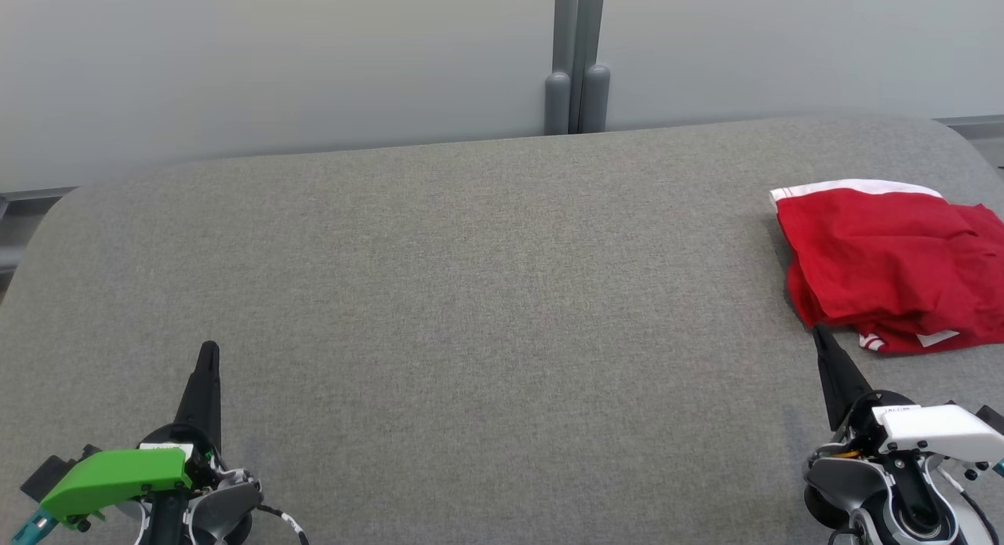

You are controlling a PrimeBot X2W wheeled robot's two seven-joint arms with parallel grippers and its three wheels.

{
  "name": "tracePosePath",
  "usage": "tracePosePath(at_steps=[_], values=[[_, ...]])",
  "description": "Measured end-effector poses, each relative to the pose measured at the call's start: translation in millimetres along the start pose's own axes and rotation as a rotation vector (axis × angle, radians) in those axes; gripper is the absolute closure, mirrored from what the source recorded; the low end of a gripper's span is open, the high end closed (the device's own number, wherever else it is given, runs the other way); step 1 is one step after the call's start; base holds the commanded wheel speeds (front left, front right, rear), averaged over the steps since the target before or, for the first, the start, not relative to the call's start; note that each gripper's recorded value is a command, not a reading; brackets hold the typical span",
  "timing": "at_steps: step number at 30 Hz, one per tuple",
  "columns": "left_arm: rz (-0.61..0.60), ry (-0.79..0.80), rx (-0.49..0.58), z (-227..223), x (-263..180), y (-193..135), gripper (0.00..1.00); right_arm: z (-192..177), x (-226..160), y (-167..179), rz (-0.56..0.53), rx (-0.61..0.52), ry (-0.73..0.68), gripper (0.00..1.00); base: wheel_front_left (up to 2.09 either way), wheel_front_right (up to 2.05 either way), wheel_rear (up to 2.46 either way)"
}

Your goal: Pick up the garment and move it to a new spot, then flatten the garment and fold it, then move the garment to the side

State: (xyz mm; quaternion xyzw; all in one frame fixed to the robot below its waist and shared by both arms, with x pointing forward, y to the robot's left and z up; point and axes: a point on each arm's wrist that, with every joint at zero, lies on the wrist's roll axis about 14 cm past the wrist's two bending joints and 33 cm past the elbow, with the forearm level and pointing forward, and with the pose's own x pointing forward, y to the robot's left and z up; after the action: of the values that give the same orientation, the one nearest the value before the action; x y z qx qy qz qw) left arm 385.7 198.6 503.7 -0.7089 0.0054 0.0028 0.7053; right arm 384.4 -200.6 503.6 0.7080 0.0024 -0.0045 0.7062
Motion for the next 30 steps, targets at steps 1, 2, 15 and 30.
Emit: tracePosePath(at_steps=[1, 2, 15, 30], values=[[0.000, 0.000, 0.000, 0.0, 0.0, 0.0, 1.00, 0.0, 0.0, 0.0, 0.000, 0.000, 0.000, 1.00, 0.00, 0.00, 0.00], [0.000, 0.000, 0.000, 0.0, 0.0, 0.0, 1.00, 0.0, 0.0, 0.0, 0.000, 0.000, 0.000, 1.00, 0.00, 0.00, 0.00], [0.000, 0.000, 0.000, 0.0, 0.0, 0.0, 1.00, -0.1, 0.0, 0.0, 0.000, 0.000, 0.000, 1.00, 0.00, 0.00, 0.00], [0.000, 0.000, 0.000, 0.0, 0.0, 0.0, 1.00, -0.1, 0.0, 0.0, 0.000, 0.000, 0.000, 1.00, 0.00, 0.00, 0.00]])
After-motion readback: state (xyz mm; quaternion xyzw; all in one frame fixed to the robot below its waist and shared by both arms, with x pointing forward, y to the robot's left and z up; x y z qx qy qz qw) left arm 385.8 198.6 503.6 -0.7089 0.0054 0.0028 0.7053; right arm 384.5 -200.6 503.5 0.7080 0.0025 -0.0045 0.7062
